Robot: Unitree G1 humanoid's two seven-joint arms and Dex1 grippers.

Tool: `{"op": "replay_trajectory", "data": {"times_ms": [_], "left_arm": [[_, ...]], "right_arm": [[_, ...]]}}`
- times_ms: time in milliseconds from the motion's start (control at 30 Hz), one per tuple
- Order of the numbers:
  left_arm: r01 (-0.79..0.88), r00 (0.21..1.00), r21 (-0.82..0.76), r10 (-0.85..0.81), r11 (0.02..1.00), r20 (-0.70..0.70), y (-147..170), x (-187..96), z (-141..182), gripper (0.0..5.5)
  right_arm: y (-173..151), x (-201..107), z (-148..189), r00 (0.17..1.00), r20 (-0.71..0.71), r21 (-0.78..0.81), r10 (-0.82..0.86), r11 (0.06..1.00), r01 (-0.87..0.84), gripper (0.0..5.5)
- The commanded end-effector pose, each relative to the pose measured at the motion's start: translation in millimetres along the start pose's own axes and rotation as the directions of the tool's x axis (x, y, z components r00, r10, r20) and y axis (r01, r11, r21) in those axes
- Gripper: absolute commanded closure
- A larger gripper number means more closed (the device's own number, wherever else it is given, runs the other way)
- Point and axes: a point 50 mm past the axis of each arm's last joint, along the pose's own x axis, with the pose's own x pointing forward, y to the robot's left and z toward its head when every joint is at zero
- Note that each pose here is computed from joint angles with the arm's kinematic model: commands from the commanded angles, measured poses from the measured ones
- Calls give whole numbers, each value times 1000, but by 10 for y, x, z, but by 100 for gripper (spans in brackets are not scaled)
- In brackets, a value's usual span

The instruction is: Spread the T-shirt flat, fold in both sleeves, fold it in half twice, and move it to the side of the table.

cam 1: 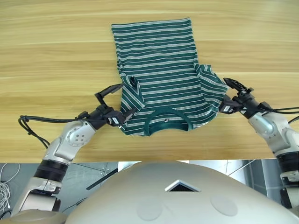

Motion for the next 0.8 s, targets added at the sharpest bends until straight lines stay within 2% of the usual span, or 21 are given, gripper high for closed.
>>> {"op": "replay_trajectory", "data": {"times_ms": [33, 300, 567, 800], "left_arm": [[-14, 1000, 20, 14, 1000, -6, 65, -26, 0, 12], [-33, 999, 26, 33, 999, -3, 89, -17, 3, 12], [-37, 999, 21, 37, 999, 6, 81, -10, 22, 10], [-43, 999, 15, 43, 999, 5, 73, -24, 28, 10]], "right_arm": [[186, -2, -48, 996, -29, -2, 85, 996, -85, 264], [216, -25, -166, 994, -64, 1, 91, 996, -91, 264], [268, -27, -169, 993, -47, 2, 107, 994, -107, 418], [277, -56, -221, 992, -64, 1, 111, 994, -111, 509]]}}
